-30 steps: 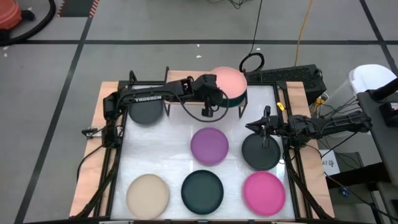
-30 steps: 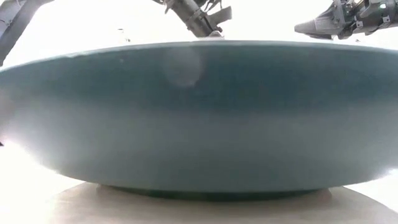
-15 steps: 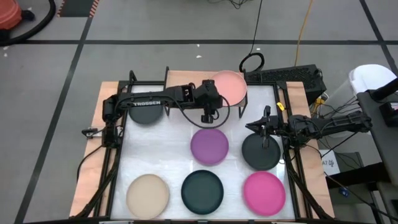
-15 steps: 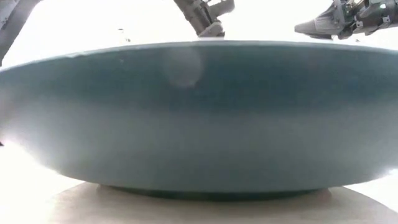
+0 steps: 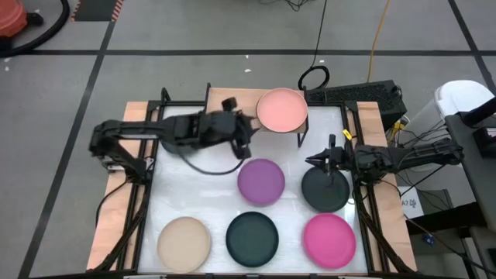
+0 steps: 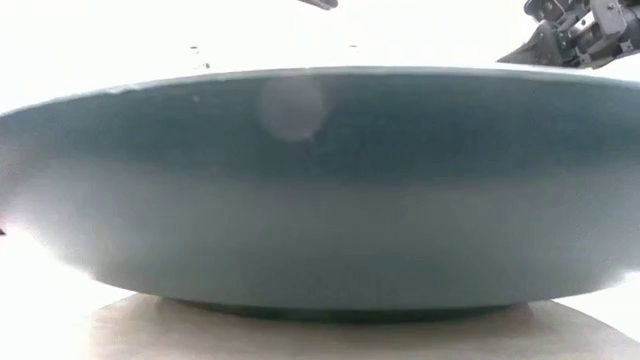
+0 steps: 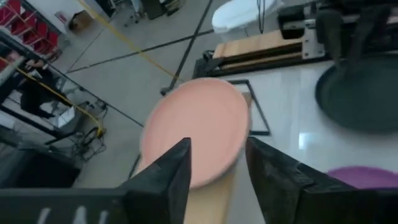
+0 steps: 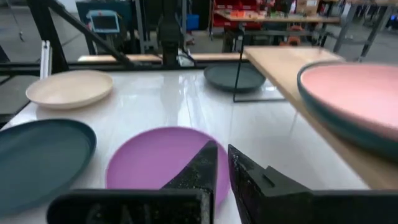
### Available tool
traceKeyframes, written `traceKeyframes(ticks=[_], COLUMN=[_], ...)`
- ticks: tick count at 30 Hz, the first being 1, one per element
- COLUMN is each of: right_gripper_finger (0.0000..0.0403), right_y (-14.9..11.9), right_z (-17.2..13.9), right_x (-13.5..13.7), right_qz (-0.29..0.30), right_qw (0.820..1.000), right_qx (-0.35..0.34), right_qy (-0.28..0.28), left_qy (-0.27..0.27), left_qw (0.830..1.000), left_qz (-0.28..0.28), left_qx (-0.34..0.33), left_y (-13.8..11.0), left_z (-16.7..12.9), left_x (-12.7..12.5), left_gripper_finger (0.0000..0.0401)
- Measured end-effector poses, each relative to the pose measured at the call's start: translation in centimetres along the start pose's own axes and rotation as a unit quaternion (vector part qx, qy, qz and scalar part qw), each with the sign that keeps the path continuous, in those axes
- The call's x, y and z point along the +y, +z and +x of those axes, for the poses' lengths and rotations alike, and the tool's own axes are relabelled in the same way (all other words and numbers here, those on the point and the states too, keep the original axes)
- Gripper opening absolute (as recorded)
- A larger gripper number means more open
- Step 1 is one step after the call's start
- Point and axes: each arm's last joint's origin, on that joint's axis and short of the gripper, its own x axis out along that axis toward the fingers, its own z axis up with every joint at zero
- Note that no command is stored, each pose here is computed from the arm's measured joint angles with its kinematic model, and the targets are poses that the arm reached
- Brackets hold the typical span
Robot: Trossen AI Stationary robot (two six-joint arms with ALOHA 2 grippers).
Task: Place and stack plates onto a shelf
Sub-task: Stack the bottom black plate on top of the light orange plate on the shelf
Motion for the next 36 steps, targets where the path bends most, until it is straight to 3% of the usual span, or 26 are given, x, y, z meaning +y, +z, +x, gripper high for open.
traceKeyframes(ticks=[5,10,16,22,25,32,36], right_gripper_finger=[0.0022,0.0022,0.0022,0.0022,0.0022,0.0022,0.0022], right_y=[-0.4,-0.7,-0.7,1.9,2.9,1.9,0.7], right_z=[0.2,0.8,2.0,3.4,4.1,5.2,4.7], right_x=[0.0,-0.1,-0.3,-0.1,0.0,0.4,0.6], right_qz=[0.015,0.012,0.014,0.007,-0.005,-0.022,0.003], right_qw=[1.0,0.999,0.998,0.997,0.991,0.96,0.934], right_qx=[0.02,0.041,0.054,0.076,0.131,0.276,0.346], right_qy=[-0.004,-0.023,-0.041,-0.01,0.009,0.045,0.089], left_qy=[-0.016,-0.037,-0.041,-0.033,-0.032,-0.034,-0.036], left_qw=[0.993,0.973,0.952,0.951,0.951,0.951,0.95], left_qz=[-0.073,-0.126,-0.158,-0.154,-0.149,-0.154,-0.157], left_qx=[-0.086,-0.192,-0.26,-0.267,-0.268,-0.268,-0.267], left_y=[-4.2,-8.9,-12.0,-12.3,-12.3,-12.3,-12.3], left_z=[-1.3,-1.8,-2.3,-2.2,-2.2,-2.2,-2.2], left_x=[-3.2,-7.1,-8.6,-8.4,-8.4,-8.4,-8.5], left_gripper_finger=[0.0126,0.0122,0.0122,0.0122,0.0122,0.0122,0.0122])
